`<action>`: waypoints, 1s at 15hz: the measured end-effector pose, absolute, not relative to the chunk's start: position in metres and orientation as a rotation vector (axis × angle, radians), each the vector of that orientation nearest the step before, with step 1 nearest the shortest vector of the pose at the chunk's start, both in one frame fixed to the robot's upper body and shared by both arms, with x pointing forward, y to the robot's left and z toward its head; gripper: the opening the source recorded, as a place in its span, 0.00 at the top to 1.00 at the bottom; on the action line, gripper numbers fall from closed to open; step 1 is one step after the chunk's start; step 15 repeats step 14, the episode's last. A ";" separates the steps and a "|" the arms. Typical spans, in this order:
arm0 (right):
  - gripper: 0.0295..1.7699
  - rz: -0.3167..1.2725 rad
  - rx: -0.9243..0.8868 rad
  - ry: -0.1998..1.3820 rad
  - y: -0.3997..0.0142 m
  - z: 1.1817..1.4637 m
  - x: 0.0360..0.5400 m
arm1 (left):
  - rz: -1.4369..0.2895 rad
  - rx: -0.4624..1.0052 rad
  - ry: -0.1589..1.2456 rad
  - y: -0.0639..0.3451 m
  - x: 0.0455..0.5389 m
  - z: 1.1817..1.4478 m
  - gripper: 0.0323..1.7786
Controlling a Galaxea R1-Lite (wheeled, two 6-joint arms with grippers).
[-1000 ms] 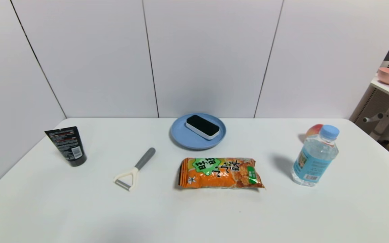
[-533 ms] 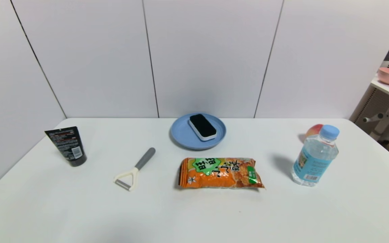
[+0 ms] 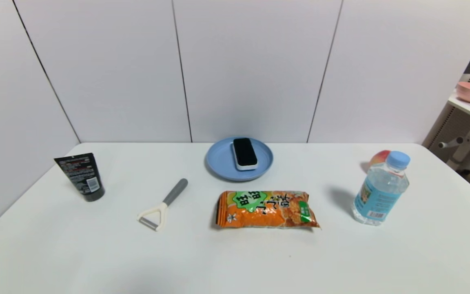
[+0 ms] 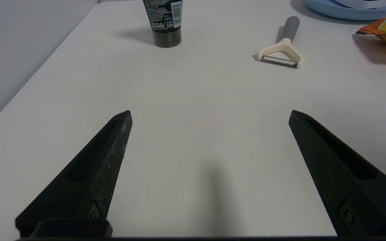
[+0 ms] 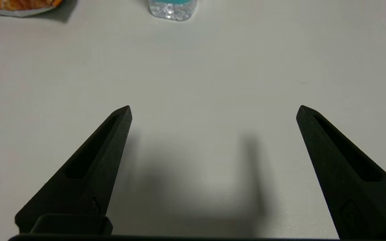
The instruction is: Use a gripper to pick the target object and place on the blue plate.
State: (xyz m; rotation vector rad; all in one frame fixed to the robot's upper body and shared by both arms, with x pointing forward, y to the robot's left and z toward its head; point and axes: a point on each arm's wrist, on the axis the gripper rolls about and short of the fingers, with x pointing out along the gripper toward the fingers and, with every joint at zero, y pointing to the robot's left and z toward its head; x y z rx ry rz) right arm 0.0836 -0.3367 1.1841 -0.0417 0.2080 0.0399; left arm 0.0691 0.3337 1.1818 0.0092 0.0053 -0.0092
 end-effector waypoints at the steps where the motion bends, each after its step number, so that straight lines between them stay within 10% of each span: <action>1: 0.04 0.040 -0.053 0.158 -0.337 1.184 0.080 | -0.009 0.009 0.005 0.334 0.069 1.182 0.05; 15: 0.04 -0.014 0.025 0.004 -0.337 1.183 0.069 | -0.009 0.009 0.005 0.334 0.069 1.182 0.05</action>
